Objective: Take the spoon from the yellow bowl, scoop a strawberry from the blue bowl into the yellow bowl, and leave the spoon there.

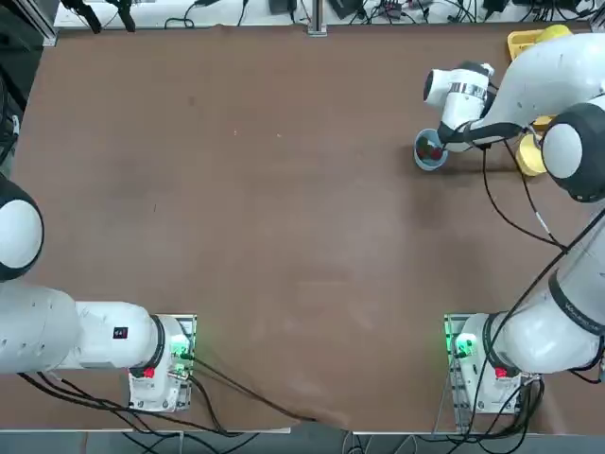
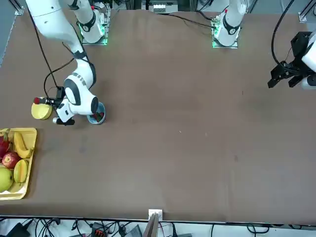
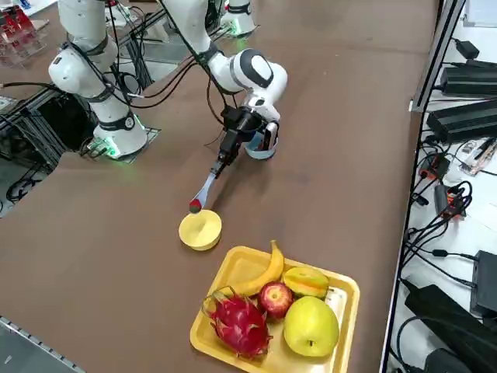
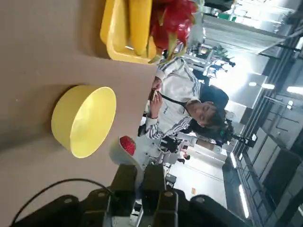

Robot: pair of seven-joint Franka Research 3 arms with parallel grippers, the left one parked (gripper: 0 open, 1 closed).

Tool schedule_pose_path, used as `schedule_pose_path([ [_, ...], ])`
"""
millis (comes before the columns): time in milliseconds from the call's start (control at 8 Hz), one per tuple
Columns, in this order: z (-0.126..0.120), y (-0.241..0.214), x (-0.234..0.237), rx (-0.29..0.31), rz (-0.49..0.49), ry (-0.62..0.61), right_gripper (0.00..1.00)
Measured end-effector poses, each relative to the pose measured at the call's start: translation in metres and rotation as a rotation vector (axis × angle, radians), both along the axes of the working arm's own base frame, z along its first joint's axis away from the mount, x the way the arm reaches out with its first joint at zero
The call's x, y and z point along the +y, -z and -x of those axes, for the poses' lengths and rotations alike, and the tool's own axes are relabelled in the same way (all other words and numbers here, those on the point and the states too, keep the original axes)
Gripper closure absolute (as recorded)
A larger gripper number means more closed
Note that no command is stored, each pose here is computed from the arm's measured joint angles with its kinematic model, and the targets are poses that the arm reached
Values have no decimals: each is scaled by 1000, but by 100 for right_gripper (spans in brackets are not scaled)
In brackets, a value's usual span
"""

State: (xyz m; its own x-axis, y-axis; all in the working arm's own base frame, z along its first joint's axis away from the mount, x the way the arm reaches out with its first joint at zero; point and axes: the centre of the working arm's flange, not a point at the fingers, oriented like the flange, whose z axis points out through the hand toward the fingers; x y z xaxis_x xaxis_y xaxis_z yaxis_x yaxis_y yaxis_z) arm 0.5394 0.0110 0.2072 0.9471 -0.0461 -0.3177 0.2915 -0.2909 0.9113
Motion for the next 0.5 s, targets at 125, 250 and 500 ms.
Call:
schedule_pose_path([
  [125,-2,1,-7,35,-25,-6,89],
  [250,-4,3,-12,61,-49,-16,89],
  [500,-8,2,-11,144,-82,-56,89],
])
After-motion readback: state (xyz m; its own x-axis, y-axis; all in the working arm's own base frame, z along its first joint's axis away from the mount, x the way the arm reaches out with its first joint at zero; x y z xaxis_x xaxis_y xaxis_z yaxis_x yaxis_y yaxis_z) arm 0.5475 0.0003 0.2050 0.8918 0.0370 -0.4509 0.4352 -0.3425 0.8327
